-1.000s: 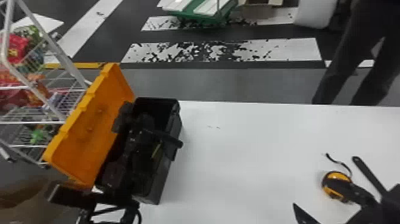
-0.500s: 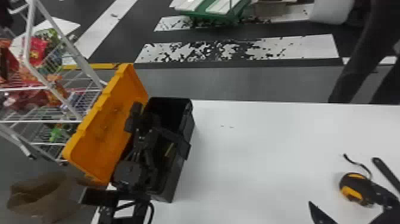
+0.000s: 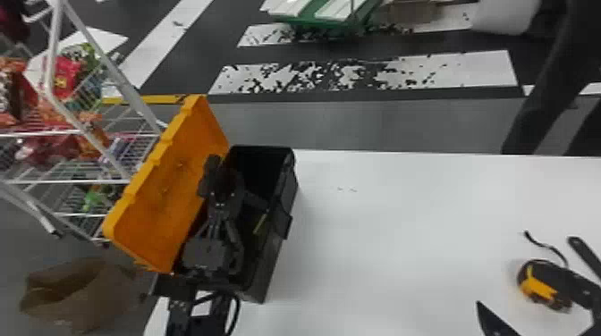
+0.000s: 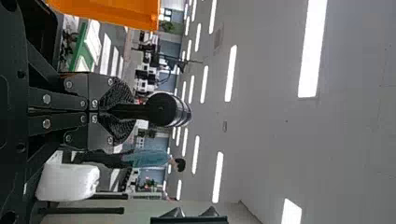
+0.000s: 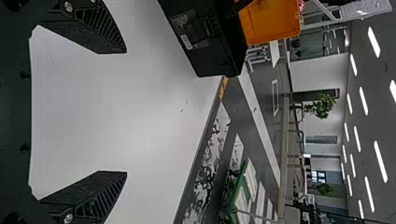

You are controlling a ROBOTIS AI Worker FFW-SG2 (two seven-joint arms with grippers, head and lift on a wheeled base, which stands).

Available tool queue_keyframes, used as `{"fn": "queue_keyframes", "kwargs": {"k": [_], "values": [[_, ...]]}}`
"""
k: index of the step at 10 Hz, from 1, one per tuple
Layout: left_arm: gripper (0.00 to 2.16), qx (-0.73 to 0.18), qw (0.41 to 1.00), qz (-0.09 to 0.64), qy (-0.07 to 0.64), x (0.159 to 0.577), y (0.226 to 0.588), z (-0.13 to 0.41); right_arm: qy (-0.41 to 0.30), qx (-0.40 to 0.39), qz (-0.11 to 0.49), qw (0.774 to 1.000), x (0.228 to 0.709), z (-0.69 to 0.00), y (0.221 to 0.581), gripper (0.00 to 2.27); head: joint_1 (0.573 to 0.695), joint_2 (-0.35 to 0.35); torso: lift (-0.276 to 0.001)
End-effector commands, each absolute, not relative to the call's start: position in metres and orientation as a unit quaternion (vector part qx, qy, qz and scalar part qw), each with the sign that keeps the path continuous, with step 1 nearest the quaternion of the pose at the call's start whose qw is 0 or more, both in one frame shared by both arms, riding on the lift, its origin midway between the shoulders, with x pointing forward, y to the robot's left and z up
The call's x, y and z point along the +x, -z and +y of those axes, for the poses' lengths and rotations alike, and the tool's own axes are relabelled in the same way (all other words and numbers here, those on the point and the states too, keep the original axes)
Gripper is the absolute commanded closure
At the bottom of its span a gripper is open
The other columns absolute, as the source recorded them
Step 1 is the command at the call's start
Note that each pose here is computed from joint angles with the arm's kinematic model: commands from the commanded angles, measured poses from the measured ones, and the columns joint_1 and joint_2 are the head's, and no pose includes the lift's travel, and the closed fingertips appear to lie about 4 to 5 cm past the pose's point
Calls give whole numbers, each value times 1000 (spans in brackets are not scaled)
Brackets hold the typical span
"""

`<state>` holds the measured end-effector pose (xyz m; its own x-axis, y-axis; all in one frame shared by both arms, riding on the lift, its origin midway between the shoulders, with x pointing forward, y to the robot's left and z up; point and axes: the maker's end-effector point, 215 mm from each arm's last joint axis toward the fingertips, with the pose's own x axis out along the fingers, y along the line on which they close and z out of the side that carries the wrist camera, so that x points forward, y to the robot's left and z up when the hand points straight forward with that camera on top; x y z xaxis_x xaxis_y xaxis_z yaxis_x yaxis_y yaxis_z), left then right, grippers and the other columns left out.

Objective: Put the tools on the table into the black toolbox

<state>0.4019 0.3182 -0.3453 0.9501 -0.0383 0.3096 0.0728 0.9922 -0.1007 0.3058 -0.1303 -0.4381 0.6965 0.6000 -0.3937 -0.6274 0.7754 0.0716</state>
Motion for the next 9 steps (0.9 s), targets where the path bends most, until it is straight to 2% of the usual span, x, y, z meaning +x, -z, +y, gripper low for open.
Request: {"fn": "queue_keyframes", "kwargs": {"k": [1,2,3,4,9], "values": [[1386,-52,988,-146,18,412,357,327,-334,-33,202,920,304,-130,439,83,695,299,-39],[1355,-49,988,-143,14,415,358,332,-334,-32,203,920,304,-130,439,83,695,302,-39],[508,-47,989,-139,10,417,359,338,-334,-33,203,920,304,-130,439,83,695,310,-39],[-2,-49,991,-128,3,419,364,344,-334,-33,202,920,304,-130,439,83,695,317,-39],[26,-51,989,-135,-4,403,350,353,-330,-32,203,921,305,-132,439,83,695,344,-39]]}}
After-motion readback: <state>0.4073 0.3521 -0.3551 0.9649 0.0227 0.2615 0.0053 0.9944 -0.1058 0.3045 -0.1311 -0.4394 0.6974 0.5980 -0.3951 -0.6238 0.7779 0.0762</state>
